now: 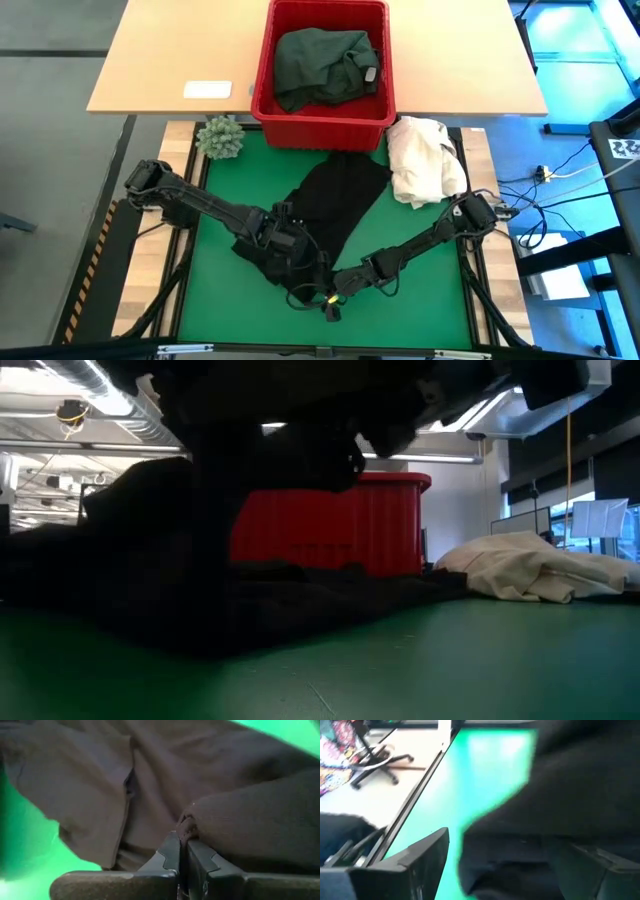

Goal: Fold laundry
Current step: Fold the black shirt

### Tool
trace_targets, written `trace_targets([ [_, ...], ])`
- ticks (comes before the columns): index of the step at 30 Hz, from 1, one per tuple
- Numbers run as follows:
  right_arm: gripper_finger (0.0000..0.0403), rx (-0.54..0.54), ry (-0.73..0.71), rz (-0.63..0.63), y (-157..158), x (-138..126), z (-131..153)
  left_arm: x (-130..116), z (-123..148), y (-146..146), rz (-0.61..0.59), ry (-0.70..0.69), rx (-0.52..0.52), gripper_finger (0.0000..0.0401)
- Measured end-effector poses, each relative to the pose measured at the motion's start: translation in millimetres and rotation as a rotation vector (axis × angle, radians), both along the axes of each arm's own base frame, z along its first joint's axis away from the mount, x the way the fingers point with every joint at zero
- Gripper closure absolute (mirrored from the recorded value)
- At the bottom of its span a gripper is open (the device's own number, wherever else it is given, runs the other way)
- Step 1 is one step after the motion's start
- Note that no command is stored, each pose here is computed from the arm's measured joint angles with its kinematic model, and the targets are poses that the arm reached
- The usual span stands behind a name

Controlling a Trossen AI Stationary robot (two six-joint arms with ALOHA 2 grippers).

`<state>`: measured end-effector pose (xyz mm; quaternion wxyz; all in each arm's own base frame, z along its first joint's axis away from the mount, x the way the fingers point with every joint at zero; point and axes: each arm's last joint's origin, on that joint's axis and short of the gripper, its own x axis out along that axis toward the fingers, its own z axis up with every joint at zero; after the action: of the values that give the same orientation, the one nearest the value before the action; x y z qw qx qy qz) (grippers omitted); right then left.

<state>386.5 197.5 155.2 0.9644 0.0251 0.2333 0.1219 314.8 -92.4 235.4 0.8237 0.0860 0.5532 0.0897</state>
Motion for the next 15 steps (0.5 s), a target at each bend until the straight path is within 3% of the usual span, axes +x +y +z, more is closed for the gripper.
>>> trace_targets([
  [5, 0.0086, 0.032, 0.056, -0.057, -4.4, -7.0, 14.1, 1.5, -0.1, 6.3, 0.021, 0.002, 0.004, 0.0401],
  [10, 0.0086, 0.010, -0.009, -0.255, -11.0, -7.1, 25.1, 1.8, 0.0, 6.2, 0.001, 0.004, 0.010, 0.0401],
  [15, 0.0086, -0.013, -0.002, -0.371, -21.4, -5.0, 22.7, 1.1, 0.1, 3.7, -0.026, 0.010, 0.013, 0.0401],
])
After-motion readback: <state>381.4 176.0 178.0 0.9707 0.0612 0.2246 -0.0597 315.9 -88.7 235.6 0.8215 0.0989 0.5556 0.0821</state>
